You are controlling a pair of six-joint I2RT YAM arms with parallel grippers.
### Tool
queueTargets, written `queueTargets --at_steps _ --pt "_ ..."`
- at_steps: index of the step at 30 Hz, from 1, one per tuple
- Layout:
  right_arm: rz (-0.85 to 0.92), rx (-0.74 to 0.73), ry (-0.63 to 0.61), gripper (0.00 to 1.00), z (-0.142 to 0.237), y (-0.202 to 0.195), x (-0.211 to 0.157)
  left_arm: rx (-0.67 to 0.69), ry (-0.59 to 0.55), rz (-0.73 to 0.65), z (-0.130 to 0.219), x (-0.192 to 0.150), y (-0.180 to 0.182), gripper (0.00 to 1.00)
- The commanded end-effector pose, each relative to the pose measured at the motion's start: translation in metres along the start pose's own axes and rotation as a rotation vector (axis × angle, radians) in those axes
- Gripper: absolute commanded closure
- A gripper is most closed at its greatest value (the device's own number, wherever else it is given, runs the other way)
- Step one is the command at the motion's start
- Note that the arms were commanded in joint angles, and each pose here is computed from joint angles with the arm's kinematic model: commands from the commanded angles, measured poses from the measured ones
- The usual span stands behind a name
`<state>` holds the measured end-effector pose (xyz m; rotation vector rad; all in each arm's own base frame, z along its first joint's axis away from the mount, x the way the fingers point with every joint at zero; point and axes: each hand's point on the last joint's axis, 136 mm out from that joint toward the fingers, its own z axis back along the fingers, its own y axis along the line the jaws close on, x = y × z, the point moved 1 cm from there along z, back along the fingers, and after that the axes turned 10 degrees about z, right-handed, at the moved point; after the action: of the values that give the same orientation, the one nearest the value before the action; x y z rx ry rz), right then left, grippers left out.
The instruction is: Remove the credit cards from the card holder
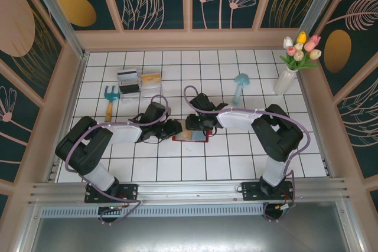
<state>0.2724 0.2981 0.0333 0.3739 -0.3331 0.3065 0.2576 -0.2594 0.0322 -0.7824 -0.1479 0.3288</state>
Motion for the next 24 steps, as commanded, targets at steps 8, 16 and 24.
queueTargets --at_steps 8,16,24 --pt "-0.030 -0.034 0.137 0.54 -0.014 -0.016 -0.039 0.112 -0.007 -0.023 -0.001 0.000 0.020 0.71" --pt "-0.033 -0.035 0.140 0.54 -0.016 -0.016 -0.041 0.131 -0.025 -0.030 0.001 0.002 0.024 0.81" --pt "-0.040 -0.096 0.168 0.54 -0.019 -0.027 -0.046 0.153 -0.034 -0.048 0.004 0.004 0.025 0.83"
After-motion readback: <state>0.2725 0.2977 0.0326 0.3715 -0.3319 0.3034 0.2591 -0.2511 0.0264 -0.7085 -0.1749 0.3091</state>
